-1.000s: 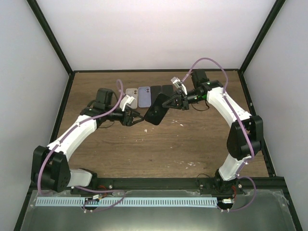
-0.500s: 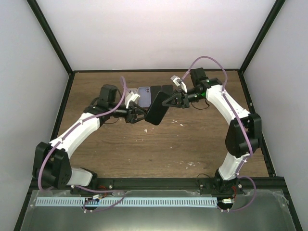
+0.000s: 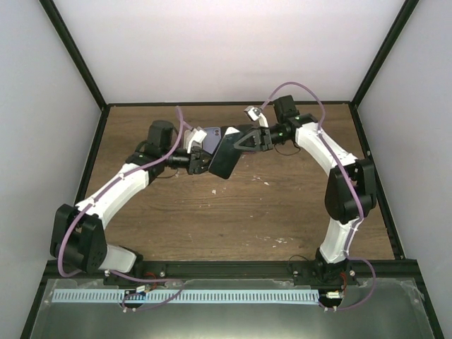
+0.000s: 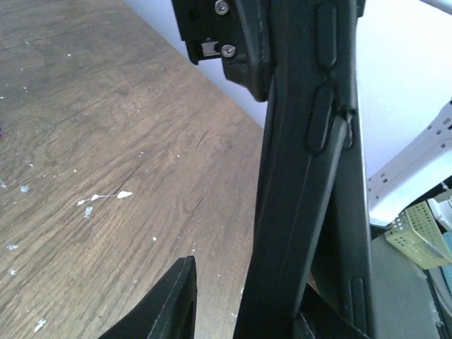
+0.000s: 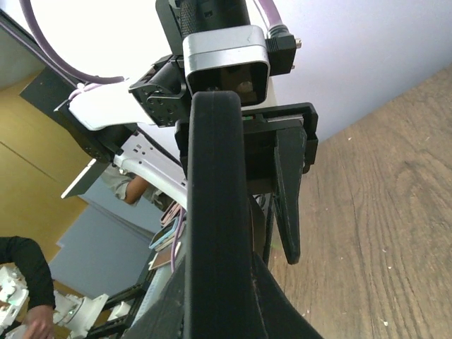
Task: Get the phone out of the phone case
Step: Remove the phone case from the phone.
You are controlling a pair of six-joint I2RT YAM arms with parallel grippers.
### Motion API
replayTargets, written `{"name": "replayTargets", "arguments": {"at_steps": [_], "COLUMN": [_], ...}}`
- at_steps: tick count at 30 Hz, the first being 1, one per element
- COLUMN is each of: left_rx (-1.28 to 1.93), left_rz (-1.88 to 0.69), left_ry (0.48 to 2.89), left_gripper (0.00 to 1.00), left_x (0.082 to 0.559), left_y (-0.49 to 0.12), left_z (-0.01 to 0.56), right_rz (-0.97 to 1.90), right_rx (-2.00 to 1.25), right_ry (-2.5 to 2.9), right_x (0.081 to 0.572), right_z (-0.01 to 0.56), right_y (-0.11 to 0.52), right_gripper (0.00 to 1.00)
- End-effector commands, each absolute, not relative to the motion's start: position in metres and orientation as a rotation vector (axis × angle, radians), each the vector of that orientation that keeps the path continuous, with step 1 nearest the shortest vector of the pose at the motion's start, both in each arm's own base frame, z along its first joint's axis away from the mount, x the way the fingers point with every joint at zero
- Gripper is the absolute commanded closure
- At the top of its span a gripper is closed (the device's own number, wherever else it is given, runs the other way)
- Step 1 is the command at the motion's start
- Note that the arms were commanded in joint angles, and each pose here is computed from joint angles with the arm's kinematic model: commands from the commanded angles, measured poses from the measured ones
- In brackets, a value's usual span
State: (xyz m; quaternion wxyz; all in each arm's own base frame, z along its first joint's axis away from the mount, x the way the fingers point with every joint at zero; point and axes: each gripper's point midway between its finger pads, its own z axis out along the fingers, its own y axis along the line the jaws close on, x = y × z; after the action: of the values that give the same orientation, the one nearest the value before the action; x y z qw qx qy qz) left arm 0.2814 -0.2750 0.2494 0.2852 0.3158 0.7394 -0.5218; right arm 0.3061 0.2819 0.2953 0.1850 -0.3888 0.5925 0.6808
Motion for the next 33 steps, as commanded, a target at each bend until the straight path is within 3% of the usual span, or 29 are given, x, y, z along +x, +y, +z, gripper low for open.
{"name": "replayTargets", "arguments": {"at_steps": [1, 8, 10, 14, 23, 33], "left_rx": [0.921, 0.811, 0.754, 0.637, 0.379, 0.068], "left_rz": [-1.520, -1.596, -1.618, -1.667, -1.757, -1.803], "left_ry": [1.870, 1.930, 1.946, 1.973, 2.013, 2.189], "left_gripper": [0.72, 0.96, 1.00, 1.00, 1.00, 1.00], "left_x": [0.268, 0.283, 0.290, 0.302, 0.328, 0.354], "left_y": [-0.289, -0.272, -0.265, -0.252, -0.236, -0.228], "left_z": [0.272, 0.273, 0.273, 0.273, 0.270, 0.245], "right_rz": [1.935, 1.817, 1.764, 1.613, 1.124, 0.668], "right_rx": [-1.165, -1.115, -1.088, -1.027, -0.918, -1.107], "right_ry": [1.606, 1.690, 1.711, 1.746, 1.746, 1.596], "right_x": [0.308, 0.331, 0.342, 0.366, 0.398, 0.376], "right_z": [0.312, 0.305, 0.306, 0.309, 0.315, 0.315], "right_y": [0.298, 0.296, 0.290, 0.279, 0.259, 0.288], "right_gripper": [0.99, 0.94, 0.86, 0.68, 0.54, 0.53]}}
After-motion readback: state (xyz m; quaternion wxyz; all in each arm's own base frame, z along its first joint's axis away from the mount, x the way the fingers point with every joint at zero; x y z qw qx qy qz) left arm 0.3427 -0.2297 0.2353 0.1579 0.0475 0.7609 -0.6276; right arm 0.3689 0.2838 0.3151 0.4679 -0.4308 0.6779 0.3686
